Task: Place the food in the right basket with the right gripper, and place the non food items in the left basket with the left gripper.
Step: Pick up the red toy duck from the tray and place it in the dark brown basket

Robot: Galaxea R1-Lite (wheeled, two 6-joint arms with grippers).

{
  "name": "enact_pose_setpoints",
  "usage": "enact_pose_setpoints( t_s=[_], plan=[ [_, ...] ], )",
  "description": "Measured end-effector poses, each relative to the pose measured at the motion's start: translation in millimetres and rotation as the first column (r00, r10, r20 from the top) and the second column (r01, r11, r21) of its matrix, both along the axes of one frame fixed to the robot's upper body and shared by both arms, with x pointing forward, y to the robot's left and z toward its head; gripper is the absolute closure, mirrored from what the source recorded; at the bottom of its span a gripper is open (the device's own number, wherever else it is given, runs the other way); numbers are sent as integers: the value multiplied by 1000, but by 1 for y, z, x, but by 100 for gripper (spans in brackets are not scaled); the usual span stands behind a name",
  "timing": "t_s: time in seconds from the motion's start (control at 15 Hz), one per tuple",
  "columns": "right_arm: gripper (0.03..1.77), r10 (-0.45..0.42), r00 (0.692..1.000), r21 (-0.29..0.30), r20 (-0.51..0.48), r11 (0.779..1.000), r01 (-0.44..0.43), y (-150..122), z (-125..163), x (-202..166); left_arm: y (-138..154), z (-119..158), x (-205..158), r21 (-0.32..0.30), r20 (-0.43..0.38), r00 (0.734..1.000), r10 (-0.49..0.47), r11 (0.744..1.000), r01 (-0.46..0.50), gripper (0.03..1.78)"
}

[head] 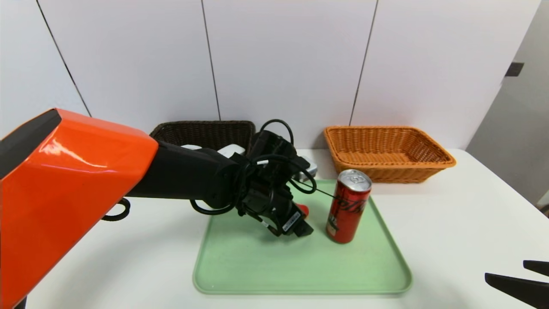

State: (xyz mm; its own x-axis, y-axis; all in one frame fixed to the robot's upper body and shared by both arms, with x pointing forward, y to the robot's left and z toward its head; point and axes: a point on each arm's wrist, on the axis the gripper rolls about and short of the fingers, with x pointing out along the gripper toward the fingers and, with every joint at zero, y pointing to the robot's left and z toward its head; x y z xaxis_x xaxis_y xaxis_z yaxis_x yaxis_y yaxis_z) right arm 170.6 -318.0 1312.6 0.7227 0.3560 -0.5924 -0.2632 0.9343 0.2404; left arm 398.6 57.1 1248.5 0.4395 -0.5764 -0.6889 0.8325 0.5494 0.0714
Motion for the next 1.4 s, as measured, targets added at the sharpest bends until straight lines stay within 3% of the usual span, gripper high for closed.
enact_pose_setpoints(
  t_s=[0.53,0.6,0.87,1.13,1.4],
  plan=[
    [10,-2,1000,-1,-4,1000,2,0,-1,0,0,-9,4,4,-27,999,18,1000,-18,12],
    [10,-2,1000,-1,-3,1000,2,0,0,0,0,-9,5,3,-29,999,20,1000,-20,20],
    [10,-1,1000,0,-2,1000,1,0,0,0,0,-11,5,6,-30,999,24,1000,-24,79],
    [10,0,1000,1,1,1000,0,0,0,0,0,-10,5,7,-30,999,25,1000,-24,113],
    [10,0,1000,0,3,1000,0,0,0,0,4,0,1,-3,-15,999,28,1000,-28,115]
  ],
)
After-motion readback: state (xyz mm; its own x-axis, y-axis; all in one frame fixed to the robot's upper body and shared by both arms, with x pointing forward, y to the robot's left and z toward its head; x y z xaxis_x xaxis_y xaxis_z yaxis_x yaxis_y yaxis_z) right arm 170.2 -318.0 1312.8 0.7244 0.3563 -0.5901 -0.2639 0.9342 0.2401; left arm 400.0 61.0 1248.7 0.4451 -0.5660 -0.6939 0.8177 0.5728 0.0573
